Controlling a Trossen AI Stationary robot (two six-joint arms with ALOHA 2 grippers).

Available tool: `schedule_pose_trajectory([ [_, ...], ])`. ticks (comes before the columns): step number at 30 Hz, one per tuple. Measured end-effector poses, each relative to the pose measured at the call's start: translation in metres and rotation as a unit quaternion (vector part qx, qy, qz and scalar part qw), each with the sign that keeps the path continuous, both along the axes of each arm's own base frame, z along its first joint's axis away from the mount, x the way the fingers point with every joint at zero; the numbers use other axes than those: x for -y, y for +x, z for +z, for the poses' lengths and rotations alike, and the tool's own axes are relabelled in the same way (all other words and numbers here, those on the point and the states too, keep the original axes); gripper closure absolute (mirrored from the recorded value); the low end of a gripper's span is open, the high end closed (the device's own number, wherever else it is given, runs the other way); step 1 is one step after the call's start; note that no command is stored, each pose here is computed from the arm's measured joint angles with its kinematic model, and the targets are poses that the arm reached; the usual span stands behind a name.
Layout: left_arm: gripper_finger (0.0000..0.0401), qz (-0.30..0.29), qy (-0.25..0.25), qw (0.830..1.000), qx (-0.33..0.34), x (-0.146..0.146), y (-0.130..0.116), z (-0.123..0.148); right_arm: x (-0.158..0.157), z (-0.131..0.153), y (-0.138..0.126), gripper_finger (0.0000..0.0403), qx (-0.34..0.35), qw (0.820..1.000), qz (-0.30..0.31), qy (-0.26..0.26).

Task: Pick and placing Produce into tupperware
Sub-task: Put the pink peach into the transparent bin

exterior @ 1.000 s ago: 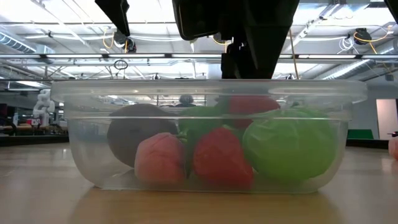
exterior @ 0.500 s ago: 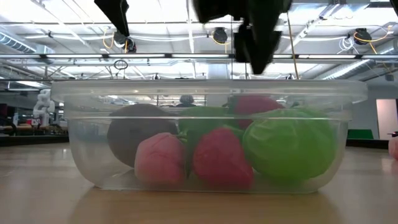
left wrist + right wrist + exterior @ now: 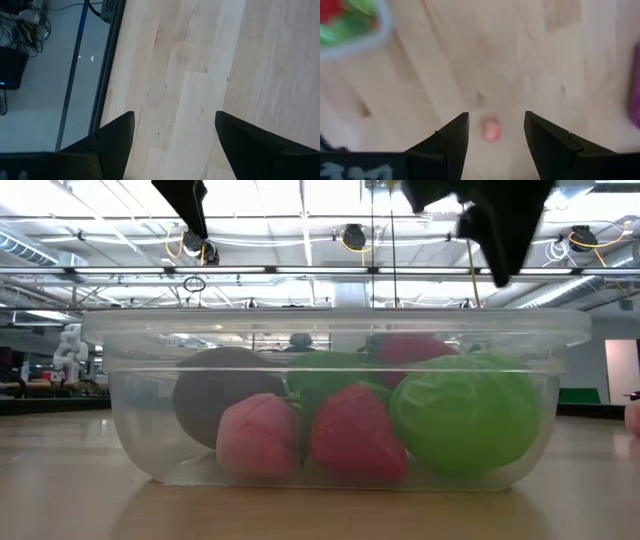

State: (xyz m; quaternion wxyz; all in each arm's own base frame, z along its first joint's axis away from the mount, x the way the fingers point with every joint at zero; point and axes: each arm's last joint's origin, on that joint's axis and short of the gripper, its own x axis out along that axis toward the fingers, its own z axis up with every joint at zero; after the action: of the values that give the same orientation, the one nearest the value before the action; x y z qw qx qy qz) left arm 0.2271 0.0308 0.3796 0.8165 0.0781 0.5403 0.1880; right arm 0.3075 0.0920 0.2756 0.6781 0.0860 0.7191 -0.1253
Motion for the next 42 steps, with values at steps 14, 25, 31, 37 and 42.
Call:
schedule_pose_trajectory([
  [14, 0.0121, -0.003, 0.001, 1.000, 0.003, 0.000, 0.001, 0.000, 0.021, -0.060, -0.079, 0.0220, -0.016, 0.995, -0.100, 0.027],
  [25, 0.0121, 0.001, 0.000, 1.000, 0.008, 0.000, 0.001, 0.001, 0.024, -0.104, -0.099, 0.0220, -0.016, 0.986, -0.142, 0.083],
  [31, 0.0121, 0.007, -0.002, 1.000, 0.011, 0.000, 0.001, 0.001, 0.022, -0.104, -0.095, 0.0220, 0.007, 0.985, -0.142, 0.094],
  [37, 0.0121, 0.007, -0.002, 1.000, 0.011, 0.000, 0.001, 0.001, 0.022, -0.104, -0.093, 0.0220, 0.017, 0.985, -0.142, 0.099],
  [42, 0.0121, 0.007, -0.002, 1.000, 0.011, 0.000, 0.001, 0.001, 0.022, -0.104, -0.093, 0.0220, 0.015, 0.985, -0.141, 0.098],
])
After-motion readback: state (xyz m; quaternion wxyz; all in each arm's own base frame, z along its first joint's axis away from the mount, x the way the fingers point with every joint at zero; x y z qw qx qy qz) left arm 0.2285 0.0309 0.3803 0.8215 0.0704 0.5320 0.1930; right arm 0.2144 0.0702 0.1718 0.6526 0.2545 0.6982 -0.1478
